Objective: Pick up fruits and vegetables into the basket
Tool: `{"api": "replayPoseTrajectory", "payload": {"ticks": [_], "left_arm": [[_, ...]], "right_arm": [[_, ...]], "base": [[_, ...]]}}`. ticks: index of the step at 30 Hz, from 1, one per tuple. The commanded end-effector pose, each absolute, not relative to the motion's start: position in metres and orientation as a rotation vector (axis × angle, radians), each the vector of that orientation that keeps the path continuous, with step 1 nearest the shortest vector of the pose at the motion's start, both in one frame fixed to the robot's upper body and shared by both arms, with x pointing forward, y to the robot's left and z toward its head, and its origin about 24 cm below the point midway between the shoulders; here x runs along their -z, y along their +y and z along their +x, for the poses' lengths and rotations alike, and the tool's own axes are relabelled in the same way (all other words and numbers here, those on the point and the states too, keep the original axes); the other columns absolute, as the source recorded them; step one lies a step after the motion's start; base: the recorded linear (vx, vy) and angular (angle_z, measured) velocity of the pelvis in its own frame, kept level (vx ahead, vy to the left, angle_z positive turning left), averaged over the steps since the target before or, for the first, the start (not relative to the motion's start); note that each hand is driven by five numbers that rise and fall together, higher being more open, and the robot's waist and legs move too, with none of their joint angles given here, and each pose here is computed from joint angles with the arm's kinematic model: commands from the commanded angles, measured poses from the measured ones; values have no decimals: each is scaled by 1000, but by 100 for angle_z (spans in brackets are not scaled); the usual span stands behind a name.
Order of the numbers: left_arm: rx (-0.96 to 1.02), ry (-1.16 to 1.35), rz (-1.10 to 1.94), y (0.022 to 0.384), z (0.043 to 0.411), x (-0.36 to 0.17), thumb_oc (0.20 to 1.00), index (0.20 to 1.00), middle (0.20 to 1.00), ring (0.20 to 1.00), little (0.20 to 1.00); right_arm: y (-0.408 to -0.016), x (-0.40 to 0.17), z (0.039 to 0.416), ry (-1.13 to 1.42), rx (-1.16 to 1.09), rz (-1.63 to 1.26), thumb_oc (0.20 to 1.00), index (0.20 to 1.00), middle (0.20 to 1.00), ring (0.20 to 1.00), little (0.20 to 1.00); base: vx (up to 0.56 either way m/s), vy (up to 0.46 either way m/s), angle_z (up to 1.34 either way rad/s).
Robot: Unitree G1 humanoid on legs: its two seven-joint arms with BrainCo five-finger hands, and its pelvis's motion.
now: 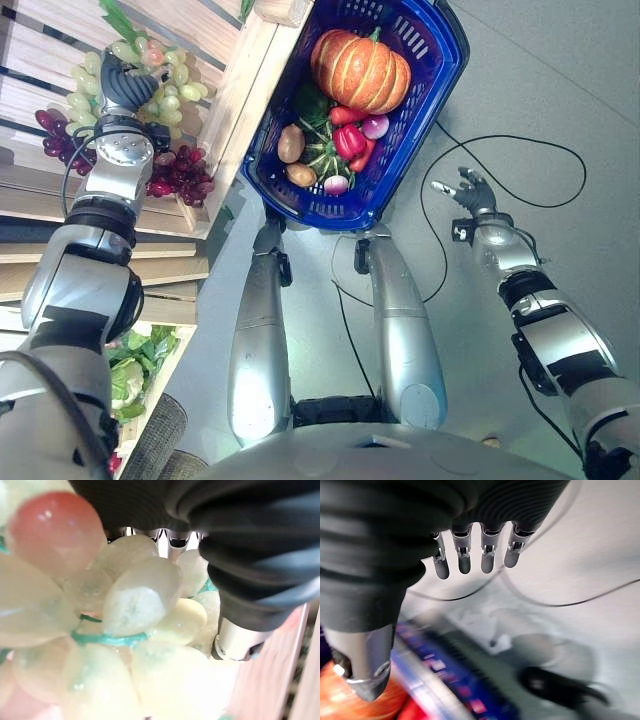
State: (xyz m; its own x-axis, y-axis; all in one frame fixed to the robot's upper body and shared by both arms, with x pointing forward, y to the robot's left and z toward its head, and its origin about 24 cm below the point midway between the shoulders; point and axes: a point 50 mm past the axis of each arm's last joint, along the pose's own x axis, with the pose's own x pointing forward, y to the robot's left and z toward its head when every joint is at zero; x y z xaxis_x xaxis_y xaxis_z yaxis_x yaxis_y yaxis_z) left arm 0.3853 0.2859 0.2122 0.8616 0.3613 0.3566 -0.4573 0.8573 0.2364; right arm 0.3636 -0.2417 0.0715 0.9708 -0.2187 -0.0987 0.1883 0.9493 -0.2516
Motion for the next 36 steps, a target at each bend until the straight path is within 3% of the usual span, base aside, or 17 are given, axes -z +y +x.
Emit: {"api": "replayPoseTrajectory", "payload": {"ticks": [1,9,14,16,26,36], "left_arm": [[-475,-481,62,298,373,-227,200,200,200,200,200],[-344,-697,-185,281,356,-229,200,200,200,200,200],[-212,-804,-241,257,348,-234,200,200,200,200,200],[-67,-875,-265,233,343,-240,200,200,200,200,200],[290,-940,-274,174,325,-253,200,200,200,200,200],[571,-951,-303,140,305,-264,200,200,200,200,200]], "right_arm": [[-243,-71,351,30,253,-183,1000,1000,1000,1000,1000],[-186,-115,342,-279,67,-155,1000,1000,1000,1000,1000],[-156,-144,332,-449,-55,-184,1000,1000,1000,1000,1000],[-137,-165,326,-548,-141,-205,1000,1000,1000,1000,1000],[-115,-199,317,-683,-235,-249,1000,1000,1000,1000,1000],[-102,-216,308,-739,-320,-247,1000,1000,1000,1000,1000]], "base": [[-11,-17,5],[-7,-3,2],[-3,5,1],[0,0,0],[0,0,0],[4,-1,-1]]}}
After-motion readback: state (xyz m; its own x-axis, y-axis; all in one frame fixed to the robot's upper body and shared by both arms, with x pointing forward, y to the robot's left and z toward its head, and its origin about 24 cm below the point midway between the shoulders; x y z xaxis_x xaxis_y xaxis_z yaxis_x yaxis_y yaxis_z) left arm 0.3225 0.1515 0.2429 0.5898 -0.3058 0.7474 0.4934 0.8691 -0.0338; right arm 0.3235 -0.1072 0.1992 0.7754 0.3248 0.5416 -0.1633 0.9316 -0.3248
